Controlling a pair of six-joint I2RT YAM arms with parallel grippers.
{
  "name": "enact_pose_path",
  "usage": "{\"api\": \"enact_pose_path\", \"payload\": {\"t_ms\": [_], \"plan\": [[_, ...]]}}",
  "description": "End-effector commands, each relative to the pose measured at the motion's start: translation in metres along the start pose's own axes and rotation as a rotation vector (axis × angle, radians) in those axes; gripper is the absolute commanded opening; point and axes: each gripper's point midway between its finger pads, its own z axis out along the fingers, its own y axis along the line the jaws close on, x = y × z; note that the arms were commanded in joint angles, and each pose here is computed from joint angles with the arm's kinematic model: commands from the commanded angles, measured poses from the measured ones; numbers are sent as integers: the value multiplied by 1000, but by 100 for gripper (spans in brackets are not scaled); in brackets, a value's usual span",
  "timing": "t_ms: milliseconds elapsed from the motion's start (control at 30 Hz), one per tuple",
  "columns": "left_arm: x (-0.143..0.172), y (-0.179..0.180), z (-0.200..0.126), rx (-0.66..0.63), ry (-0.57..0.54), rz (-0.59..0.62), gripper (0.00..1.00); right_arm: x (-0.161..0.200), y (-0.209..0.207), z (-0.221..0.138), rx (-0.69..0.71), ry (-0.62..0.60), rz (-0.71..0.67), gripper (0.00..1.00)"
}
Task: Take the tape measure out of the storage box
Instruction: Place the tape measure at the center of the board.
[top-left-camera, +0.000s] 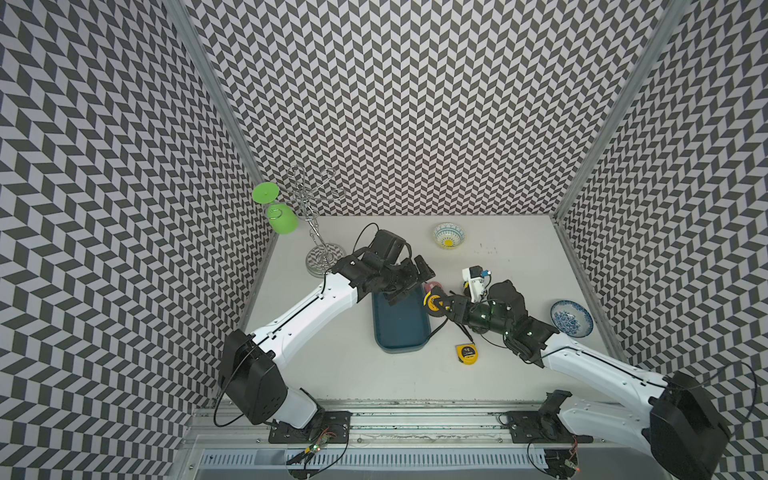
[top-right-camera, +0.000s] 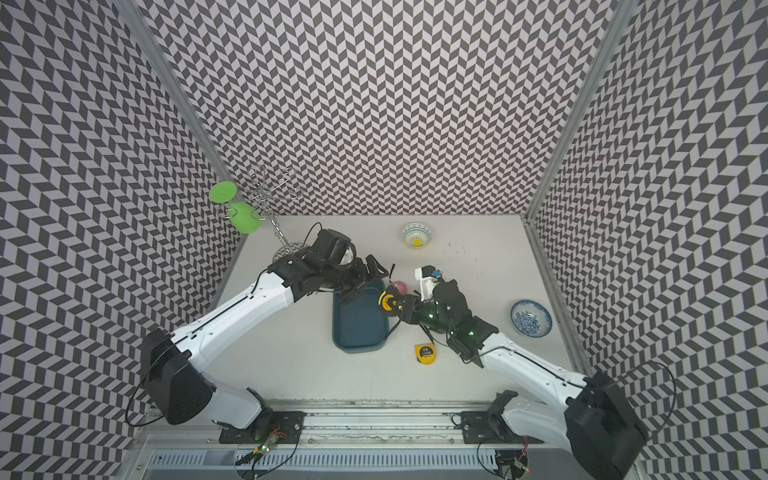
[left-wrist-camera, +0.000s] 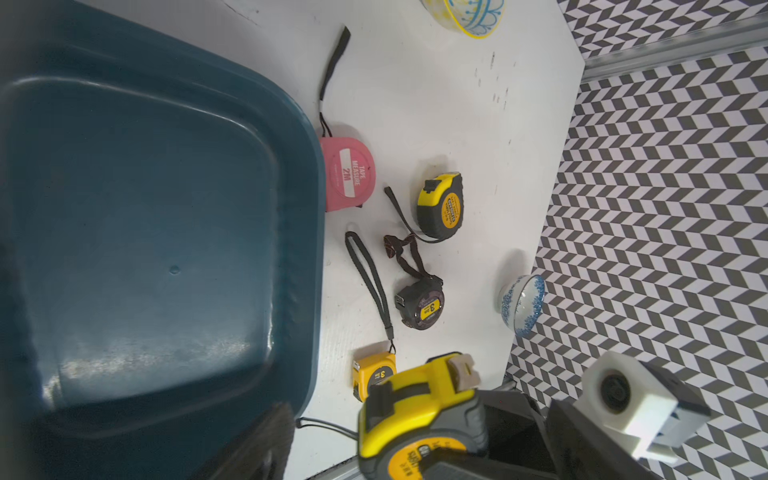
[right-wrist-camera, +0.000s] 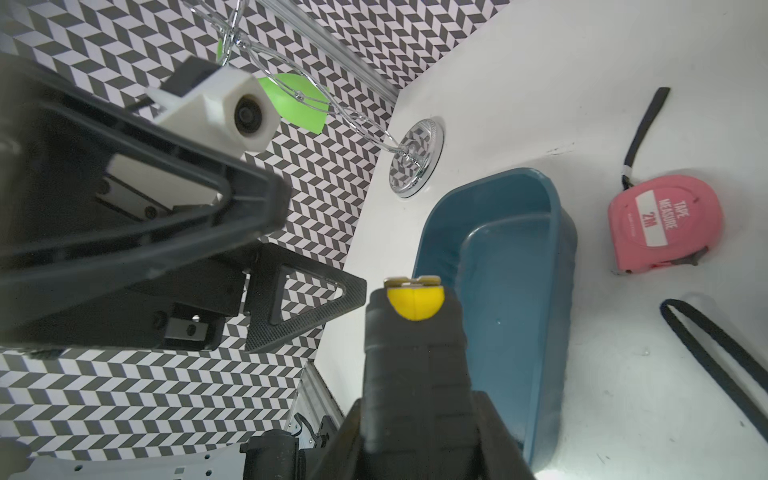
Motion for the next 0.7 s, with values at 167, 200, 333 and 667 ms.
{"api": "enact_pose_path", "payload": {"t_ms": [167, 200, 333, 667], "plan": [[-1, 19, -18, -26, -42, 20, 99, 6, -22, -8, 11, -13, 25, 14], [-1, 20, -19, -27, -45, 22, 100, 9, -26, -7, 14, -5, 30, 14], [-2, 22, -23, -36, -53, 29, 100, 20, -42, 0, 29, 32, 66, 14], [0, 36, -29, -59, -60, 103, 100, 41, -66, 17, 42, 110, 132, 14]]}}
